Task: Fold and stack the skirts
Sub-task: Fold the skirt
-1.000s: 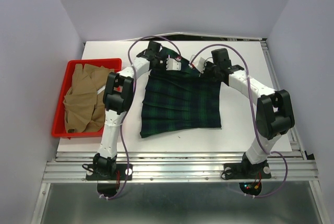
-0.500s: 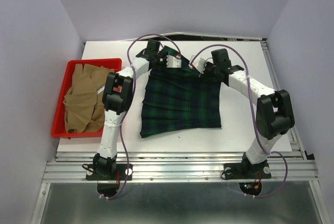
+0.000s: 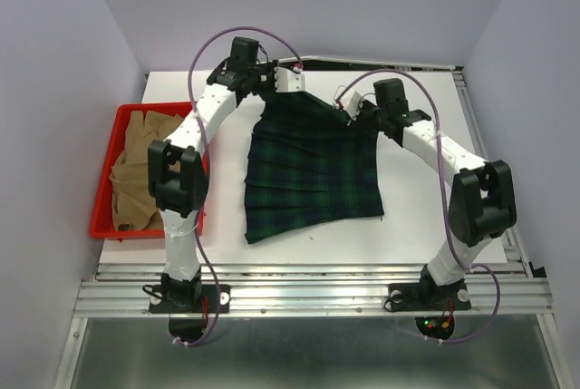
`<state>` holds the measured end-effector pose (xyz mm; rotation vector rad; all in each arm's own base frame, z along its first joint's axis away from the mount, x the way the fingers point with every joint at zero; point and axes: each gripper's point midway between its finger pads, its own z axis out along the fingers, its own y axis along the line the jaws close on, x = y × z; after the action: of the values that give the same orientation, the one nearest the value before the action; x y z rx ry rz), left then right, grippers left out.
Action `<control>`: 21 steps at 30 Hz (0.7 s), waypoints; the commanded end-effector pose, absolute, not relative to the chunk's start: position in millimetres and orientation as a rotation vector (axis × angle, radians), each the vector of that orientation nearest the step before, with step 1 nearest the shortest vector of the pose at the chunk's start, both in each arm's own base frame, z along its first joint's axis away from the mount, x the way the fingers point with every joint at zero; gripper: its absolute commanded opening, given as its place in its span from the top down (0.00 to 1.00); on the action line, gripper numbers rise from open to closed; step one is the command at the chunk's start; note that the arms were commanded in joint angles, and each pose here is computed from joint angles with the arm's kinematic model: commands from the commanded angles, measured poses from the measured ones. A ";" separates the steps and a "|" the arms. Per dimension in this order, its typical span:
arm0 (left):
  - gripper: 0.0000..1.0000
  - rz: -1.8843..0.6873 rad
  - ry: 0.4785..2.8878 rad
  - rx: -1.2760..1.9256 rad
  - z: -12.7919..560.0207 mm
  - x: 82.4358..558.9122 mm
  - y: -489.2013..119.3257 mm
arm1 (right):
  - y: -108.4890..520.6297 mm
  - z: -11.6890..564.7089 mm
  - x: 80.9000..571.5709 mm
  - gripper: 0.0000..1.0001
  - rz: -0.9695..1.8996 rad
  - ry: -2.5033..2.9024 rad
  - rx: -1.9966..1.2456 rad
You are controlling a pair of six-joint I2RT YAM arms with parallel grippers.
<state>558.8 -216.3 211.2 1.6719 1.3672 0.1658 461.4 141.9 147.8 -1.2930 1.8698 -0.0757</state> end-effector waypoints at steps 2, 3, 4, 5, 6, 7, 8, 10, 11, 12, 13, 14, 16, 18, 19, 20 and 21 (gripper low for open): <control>1.00 0.240 1.423 1.652 267.2 510.3 -178.5 | 141.9 203.0 445.4 0.99 -0.050 1.785 -1.239; 1.00 0.249 1.406 1.640 284.1 497.1 -176.4 | 142.2 204.1 440.9 0.99 -0.042 1.779 -1.247; 1.00 0.232 1.435 1.657 273.7 485.4 -173.9 | 143.8 212.3 432.7 0.99 -0.027 1.751 -1.256; 1.00 0.239 1.449 1.646 283.5 469.0 -168.5 | 144.0 205.9 424.3 0.99 -0.007 1.757 -1.273; 1.00 0.228 1.460 1.661 280.5 456.8 -170.4 | 147.2 206.0 417.0 0.99 0.022 1.739 -1.293; 1.00 0.208 1.494 1.668 276.7 434.5 -164.9 | 146.2 205.1 404.5 0.99 0.039 1.738 -1.308; 1.00 0.188 1.525 1.686 261.4 429.4 -166.2 | 147.0 204.7 397.5 0.99 0.057 1.734 -1.314; 1.00 0.169 1.560 1.696 257.2 394.1 -164.4 | 148.6 211.2 381.2 0.99 0.080 1.687 -1.350; 1.00 0.156 1.563 1.696 263.3 373.7 -160.6 | 148.3 208.3 373.8 0.99 0.088 1.679 -1.372; 1.00 0.128 1.589 1.696 258.0 360.4 -160.9 | 145.9 193.0 362.4 0.99 0.104 1.696 -1.400; 1.00 0.097 1.634 1.722 238.8 343.3 -158.6 | 144.6 187.6 356.2 0.99 0.100 1.682 -1.426; 1.00 0.075 1.656 1.691 239.5 325.1 -162.8 | 140.1 172.1 342.6 0.99 0.102 1.691 -1.453; 1.00 0.026 1.738 1.718 206.2 298.2 -162.0 | 136.3 156.6 329.9 0.99 0.093 1.669 -1.505; 1.00 -0.038 1.797 1.690 187.7 274.8 -171.5 | 130.6 127.6 310.3 0.99 0.098 1.669 -1.555; 1.00 -0.061 1.857 1.714 161.3 260.7 -169.3 | 130.6 121.5 308.1 0.99 0.092 1.649 -1.560; 1.00 -0.081 1.876 1.709 150.9 255.5 -173.3 | 129.4 113.3 303.8 0.99 0.091 1.645 -1.568; 1.00 -0.108 1.890 1.727 140.3 245.6 -179.9 | 131.5 106.9 298.2 0.99 0.092 1.627 -1.583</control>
<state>272.5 -189.4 184.4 1.7781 1.6660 -0.0861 309.7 140.1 129.5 -1.5170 1.6752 0.1546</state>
